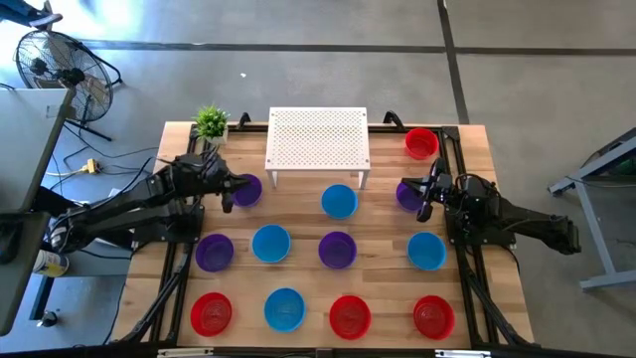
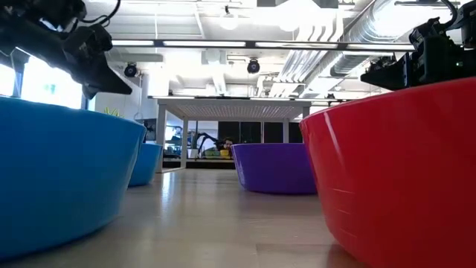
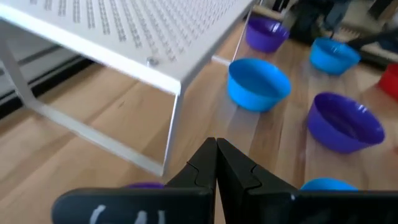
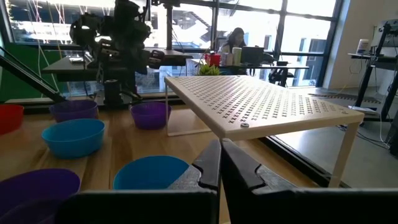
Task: Pick & Place Mini bowls
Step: Put the purple bowl on the shelf
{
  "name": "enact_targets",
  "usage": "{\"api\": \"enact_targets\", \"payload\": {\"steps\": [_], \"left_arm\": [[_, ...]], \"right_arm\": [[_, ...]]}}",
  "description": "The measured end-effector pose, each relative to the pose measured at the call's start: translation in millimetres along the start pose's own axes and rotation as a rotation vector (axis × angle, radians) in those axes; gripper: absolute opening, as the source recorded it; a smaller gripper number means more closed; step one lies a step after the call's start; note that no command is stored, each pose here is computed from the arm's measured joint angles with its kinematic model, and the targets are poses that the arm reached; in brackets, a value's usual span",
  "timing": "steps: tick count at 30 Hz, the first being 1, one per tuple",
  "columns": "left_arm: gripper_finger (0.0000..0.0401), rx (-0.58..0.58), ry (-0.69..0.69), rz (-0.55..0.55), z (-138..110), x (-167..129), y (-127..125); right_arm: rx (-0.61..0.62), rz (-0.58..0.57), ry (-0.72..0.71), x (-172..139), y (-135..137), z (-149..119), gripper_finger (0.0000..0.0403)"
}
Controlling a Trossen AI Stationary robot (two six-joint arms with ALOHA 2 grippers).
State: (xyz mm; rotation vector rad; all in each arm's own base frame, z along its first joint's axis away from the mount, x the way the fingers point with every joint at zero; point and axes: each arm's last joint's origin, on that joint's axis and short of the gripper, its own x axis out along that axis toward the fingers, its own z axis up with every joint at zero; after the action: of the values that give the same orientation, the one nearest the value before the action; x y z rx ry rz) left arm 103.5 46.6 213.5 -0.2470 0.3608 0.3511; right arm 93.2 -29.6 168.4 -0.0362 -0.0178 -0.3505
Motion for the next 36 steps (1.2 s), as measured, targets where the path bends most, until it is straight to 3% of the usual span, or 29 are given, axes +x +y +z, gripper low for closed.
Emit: {"api": "enact_targets", "payload": {"steps": [12,17,29,36], "left_arm": [[0.0001,0.124,0.174,0.049,-10,14,-23],[0.0008,0.108,0.234,0.116,-17,21,-30],[0.0148,0.074,0.379,0.200,-29,36,-30],[0.0169,0.063,0.399,0.190,-30,38,-31]], "right_arm": [[0.000,0.000,0.000,0,0,0,0.0000],[0.000,0.000,0.000,0,0,0,0.0000],[0.000,0.000,0.000,0,0,0,0.0000],[0.000,0.000,0.000,0,0,0,0.0000]]}}
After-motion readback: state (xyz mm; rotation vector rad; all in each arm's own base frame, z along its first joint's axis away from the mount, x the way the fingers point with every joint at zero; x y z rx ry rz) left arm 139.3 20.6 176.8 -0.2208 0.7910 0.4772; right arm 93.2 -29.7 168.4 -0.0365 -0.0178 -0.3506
